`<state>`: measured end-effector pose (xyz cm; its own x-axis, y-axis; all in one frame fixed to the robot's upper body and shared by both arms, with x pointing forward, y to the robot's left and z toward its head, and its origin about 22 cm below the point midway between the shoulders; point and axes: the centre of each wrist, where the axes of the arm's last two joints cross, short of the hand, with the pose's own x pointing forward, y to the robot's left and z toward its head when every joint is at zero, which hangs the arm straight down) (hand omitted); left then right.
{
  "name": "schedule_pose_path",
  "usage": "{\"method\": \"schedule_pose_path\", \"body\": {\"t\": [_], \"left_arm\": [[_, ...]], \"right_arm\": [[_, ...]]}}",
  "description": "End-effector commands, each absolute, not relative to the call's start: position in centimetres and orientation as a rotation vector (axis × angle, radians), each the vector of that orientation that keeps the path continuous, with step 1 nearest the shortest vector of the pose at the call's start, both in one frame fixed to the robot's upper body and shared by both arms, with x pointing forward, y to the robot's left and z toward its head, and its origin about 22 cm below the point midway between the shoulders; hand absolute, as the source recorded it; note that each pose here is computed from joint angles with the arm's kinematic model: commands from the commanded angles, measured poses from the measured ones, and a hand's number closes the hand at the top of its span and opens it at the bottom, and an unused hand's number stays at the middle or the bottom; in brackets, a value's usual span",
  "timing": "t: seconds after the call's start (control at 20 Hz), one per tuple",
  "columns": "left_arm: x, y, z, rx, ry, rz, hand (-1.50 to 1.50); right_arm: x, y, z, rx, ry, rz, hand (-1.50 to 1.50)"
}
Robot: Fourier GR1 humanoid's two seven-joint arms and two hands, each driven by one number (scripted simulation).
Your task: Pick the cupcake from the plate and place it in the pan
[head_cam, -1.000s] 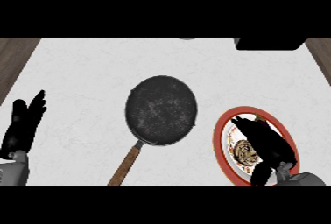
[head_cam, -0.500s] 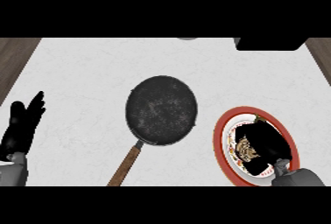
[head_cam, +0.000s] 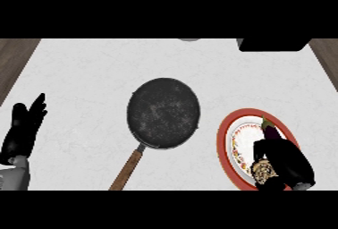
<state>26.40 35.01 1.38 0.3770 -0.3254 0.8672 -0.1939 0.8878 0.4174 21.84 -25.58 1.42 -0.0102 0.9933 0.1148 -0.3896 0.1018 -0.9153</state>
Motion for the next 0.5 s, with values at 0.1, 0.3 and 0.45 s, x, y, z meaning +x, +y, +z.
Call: {"method": "schedule_pose_path", "body": {"t": [0.1,0.3,0.45], "left_arm": [[25.4,36.2,0.2,0.499,-1.202,-0.084,0.00],[26.1,36.1,1.5,0.521,-1.195,-0.076,0.00],[25.6,35.4,0.4,0.498,-1.186,-0.090,0.00]], "right_arm": [[17.3,-26.7,2.4,-0.899,-0.960,1.144,1.50],[16.4,-26.3,5.6,-1.035,-1.301,1.047,1.50],[17.6,-24.4,8.4,-1.047,-1.531,0.933,1.50]]}}
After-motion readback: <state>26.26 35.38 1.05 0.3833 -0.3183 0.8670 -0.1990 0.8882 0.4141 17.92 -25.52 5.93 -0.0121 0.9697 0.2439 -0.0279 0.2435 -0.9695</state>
